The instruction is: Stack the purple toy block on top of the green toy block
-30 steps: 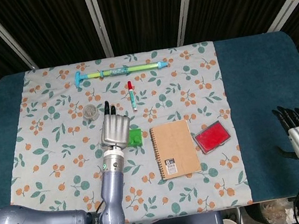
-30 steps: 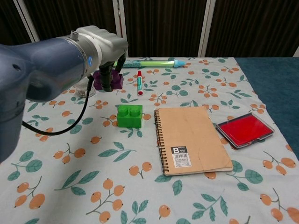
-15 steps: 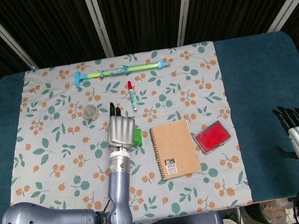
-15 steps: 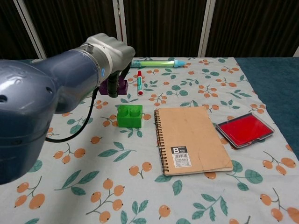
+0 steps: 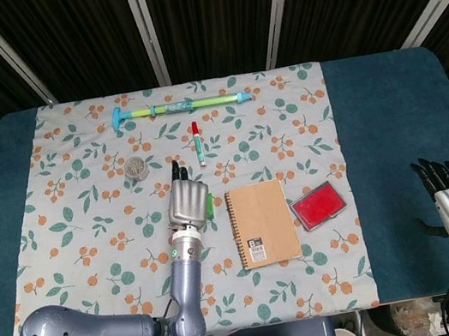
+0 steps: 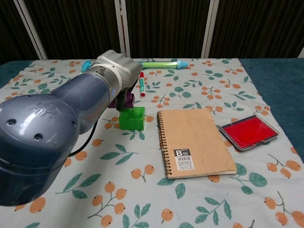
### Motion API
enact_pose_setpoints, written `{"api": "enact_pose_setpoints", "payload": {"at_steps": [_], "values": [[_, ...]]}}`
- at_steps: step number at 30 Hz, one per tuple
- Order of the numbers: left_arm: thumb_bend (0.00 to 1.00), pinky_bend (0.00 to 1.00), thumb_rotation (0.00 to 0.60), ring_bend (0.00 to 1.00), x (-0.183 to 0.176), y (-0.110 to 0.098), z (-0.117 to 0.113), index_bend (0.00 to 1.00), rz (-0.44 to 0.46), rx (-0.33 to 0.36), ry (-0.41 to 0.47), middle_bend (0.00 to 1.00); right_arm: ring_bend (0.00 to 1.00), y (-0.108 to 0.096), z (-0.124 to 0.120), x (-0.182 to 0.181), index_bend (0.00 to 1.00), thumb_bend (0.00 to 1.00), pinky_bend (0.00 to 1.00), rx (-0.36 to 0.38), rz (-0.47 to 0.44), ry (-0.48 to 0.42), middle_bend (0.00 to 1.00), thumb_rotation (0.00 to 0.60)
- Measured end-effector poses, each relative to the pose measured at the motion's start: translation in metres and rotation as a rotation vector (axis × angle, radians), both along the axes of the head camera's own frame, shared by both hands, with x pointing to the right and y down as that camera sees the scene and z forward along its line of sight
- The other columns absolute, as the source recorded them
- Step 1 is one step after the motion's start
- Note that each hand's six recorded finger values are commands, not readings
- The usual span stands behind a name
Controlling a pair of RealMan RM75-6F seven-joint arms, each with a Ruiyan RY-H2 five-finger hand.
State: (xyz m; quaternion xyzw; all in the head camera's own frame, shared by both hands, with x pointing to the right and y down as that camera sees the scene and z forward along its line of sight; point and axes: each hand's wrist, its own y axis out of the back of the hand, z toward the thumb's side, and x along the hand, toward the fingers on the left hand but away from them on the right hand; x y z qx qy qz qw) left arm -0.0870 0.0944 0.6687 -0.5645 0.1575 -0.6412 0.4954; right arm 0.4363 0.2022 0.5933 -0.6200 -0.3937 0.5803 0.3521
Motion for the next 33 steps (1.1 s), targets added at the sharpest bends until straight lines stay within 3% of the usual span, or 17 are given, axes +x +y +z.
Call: {"api": "enact_pose_setpoints", "payload": {"at_steps": [33], "values": [[0.34,0.0,0.6,0.16,0.018,0.014,0.014,0.6,0.05,0.015,0.011,0.54,0.09,-0.001,0.0,0.002,0.02,0.22,0.0,-0.001,0.007,0.0,0.06,0.6]]}}
